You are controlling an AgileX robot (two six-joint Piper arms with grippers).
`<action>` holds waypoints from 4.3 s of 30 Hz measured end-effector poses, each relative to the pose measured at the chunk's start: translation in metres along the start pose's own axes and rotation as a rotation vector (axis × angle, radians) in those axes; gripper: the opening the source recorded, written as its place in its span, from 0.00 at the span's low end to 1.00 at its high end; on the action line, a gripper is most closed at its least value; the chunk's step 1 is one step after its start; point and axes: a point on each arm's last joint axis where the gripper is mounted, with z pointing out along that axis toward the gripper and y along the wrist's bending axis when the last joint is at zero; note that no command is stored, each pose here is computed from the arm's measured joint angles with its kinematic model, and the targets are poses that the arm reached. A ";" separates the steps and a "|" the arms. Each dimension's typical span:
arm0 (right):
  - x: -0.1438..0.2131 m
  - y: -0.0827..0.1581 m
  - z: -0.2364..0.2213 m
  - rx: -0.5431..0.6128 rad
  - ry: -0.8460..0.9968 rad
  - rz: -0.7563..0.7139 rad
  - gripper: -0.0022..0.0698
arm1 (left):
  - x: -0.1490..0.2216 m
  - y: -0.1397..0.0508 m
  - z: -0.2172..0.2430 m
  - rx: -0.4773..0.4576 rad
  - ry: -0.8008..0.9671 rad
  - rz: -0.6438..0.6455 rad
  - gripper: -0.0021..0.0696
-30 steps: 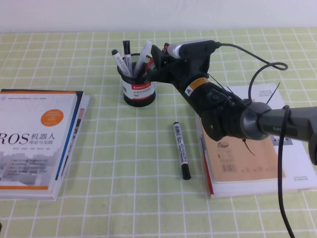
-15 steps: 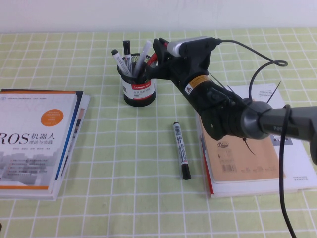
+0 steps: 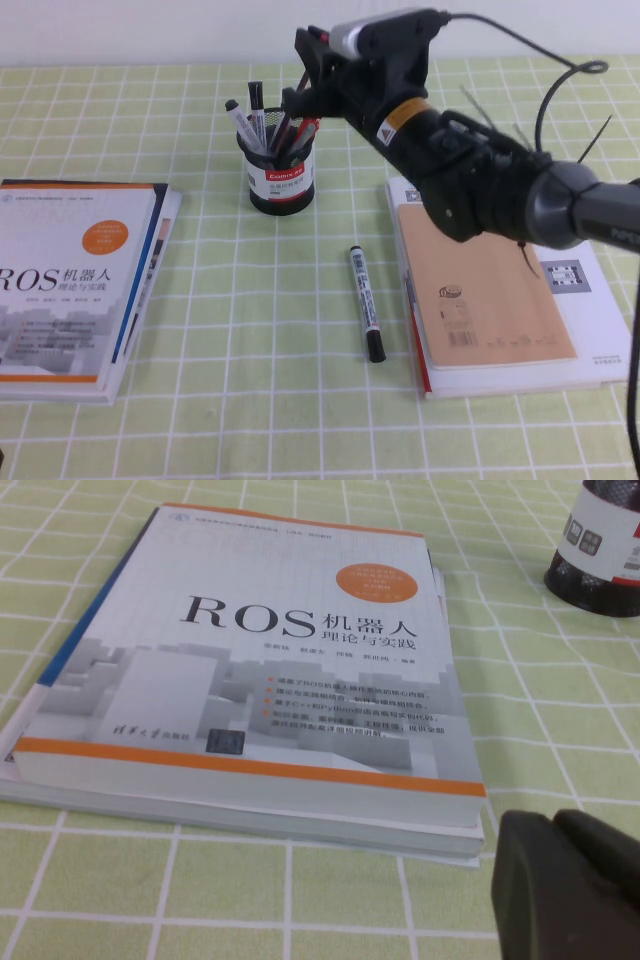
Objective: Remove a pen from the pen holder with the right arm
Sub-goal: 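Take a marker out of the pen holder and lay it on the table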
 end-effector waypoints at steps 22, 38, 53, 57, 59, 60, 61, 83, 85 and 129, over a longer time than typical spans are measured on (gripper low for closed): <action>-0.164 0.027 -0.079 0.110 0.228 -0.165 0.03 | 0.000 0.000 0.000 0.000 0.000 0.000 0.02; -0.102 0.026 -0.102 0.117 0.887 -0.022 0.03 | 0.000 0.000 0.000 0.000 0.000 0.000 0.02; -0.042 0.028 -0.059 0.055 1.065 0.213 0.03 | 0.000 0.000 0.000 0.000 0.000 0.000 0.02; -0.028 0.026 -0.039 0.041 1.102 0.238 0.03 | 0.000 0.000 0.000 0.000 0.000 0.000 0.02; -0.016 0.022 -0.031 0.042 1.132 0.249 0.03 | 0.000 0.000 0.000 0.000 0.000 0.000 0.02; -0.012 0.019 -0.027 0.044 1.142 0.257 0.03 | 0.000 0.000 0.000 0.000 0.000 0.000 0.02; -0.006 0.016 -0.023 0.049 1.151 0.265 0.03 | 0.000 0.000 0.000 0.000 0.000 0.000 0.02; 0.069 -0.021 -0.001 0.140 1.186 0.361 0.03 | 0.000 0.000 0.000 0.000 0.000 0.000 0.02; 0.072 -0.022 -0.001 0.143 1.185 0.361 0.07 | 0.000 0.000 0.000 0.000 0.000 0.000 0.02; -0.089 0.038 -0.256 0.101 0.895 0.112 0.01 | 0.000 0.000 0.000 0.000 0.000 0.000 0.02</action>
